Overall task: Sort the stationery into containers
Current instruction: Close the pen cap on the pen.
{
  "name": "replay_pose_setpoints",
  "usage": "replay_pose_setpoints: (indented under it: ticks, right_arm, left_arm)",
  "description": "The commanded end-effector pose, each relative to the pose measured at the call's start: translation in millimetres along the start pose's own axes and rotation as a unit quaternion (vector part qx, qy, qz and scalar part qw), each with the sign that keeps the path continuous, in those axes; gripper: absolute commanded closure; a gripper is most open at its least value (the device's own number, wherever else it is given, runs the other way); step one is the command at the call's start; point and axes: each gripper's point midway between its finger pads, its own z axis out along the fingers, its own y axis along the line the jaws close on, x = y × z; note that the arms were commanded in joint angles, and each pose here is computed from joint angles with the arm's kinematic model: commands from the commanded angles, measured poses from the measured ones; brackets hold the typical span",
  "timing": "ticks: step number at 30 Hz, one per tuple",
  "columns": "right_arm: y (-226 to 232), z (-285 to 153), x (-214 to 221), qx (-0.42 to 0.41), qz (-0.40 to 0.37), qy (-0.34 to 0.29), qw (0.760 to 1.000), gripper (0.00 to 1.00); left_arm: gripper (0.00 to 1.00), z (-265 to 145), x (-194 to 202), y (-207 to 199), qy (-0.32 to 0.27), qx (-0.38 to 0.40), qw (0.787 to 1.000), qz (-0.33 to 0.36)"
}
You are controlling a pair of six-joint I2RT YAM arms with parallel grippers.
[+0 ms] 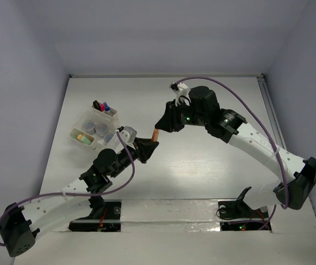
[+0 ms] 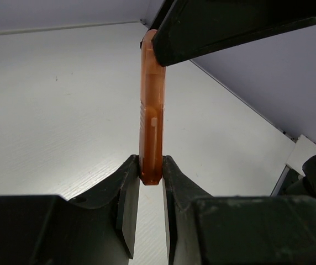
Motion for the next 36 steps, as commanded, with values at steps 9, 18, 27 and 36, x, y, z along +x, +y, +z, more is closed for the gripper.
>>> replay_pose_setpoints:
  ticks: [9, 18, 27, 36]
  right_arm:
    - [-17, 14, 57, 0.032, 0.001, 0.033, 0.999, 1.00]
    - [-26, 20, 109, 0.053, 0.001, 0.073, 0.996, 1.00]
    - [-36, 19, 167, 0.052, 0.030, 0.093, 0.994, 1.00]
    - [-15, 27, 91, 0.045, 0.015, -0.029, 0.998, 1.00]
  left_arm:
    - [1.00, 6, -132, -41, -0.162, 0.038, 0.986, -0.028]
    - [1.00, 8, -163, -42, -0.176, 0.016, 0.984, -0.034]
    - [1.00, 13, -176, -39, -0.177, -0.007, 0.984, -0.038]
    - [1.00, 20, -133, -28, -0.130, -0.017, 0.989, -0.063]
